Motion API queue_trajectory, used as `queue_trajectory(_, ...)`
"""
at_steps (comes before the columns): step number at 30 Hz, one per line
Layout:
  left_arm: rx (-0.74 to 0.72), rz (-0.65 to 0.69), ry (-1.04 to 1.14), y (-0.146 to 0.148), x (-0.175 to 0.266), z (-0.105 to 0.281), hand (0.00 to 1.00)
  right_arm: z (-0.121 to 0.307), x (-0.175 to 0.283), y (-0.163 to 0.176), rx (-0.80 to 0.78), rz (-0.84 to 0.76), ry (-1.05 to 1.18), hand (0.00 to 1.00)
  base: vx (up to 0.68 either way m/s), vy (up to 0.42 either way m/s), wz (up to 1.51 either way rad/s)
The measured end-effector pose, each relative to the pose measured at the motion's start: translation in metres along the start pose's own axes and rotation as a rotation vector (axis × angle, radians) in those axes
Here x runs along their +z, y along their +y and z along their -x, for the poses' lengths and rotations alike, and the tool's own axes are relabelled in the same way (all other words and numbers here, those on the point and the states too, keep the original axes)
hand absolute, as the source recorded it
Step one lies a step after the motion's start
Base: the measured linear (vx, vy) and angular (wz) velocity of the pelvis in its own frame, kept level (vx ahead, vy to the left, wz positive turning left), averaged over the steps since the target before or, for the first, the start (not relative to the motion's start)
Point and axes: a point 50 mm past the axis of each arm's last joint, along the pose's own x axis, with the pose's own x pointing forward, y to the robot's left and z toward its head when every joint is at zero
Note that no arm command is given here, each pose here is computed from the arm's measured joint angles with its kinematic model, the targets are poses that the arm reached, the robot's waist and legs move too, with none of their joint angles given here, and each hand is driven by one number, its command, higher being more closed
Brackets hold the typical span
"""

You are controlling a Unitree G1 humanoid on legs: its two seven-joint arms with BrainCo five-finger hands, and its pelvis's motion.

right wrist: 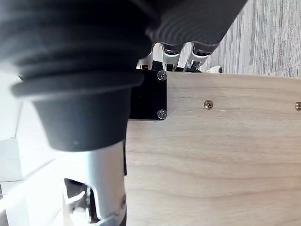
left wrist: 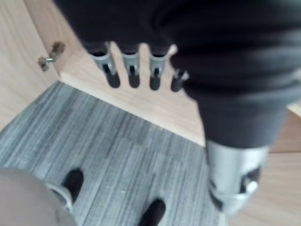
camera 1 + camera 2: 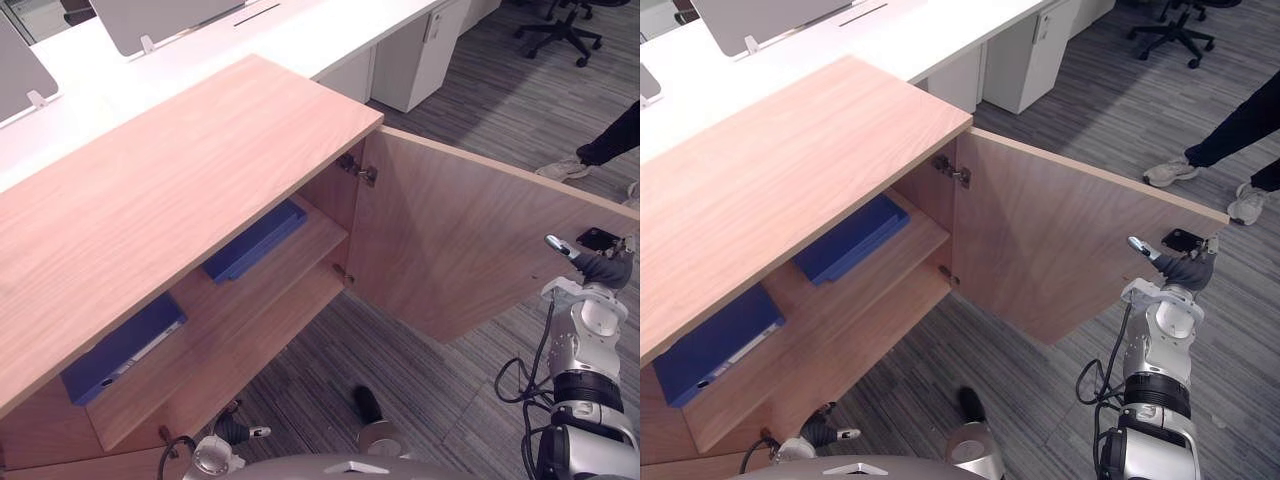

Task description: Walk over to the cabinet, pick up the folder, carry it to the office cabinet, place the folder inside the office cabinet, then close the office cabinet door

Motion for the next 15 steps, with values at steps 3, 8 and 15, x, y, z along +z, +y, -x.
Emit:
queue_trajectory(3, 0.002, 0.001, -0.002, 0.001, 0.001, 0.000, 0.00, 0.007, 0.000, 0.001, -0.005, -0.030, -0.013, 0.00, -0.05, -0.061, 0.05)
queue_trajectory(8, 0.008, 0.002, -0.017, 0.002, 0.006, -0.002, 0.00, 0.031, -0.005, 0.007, -0.009, -0.101, -0.036, 0.00, -0.05, -0.069, -0.01)
queue_trajectory(15, 0.006, -0.003, -0.025, 0.001, 0.010, -0.003, 0.00, 0.082, -0.021, 0.015, -0.016, -0.180, -0.006, 0.00, -0.09, -0.065, -0.01)
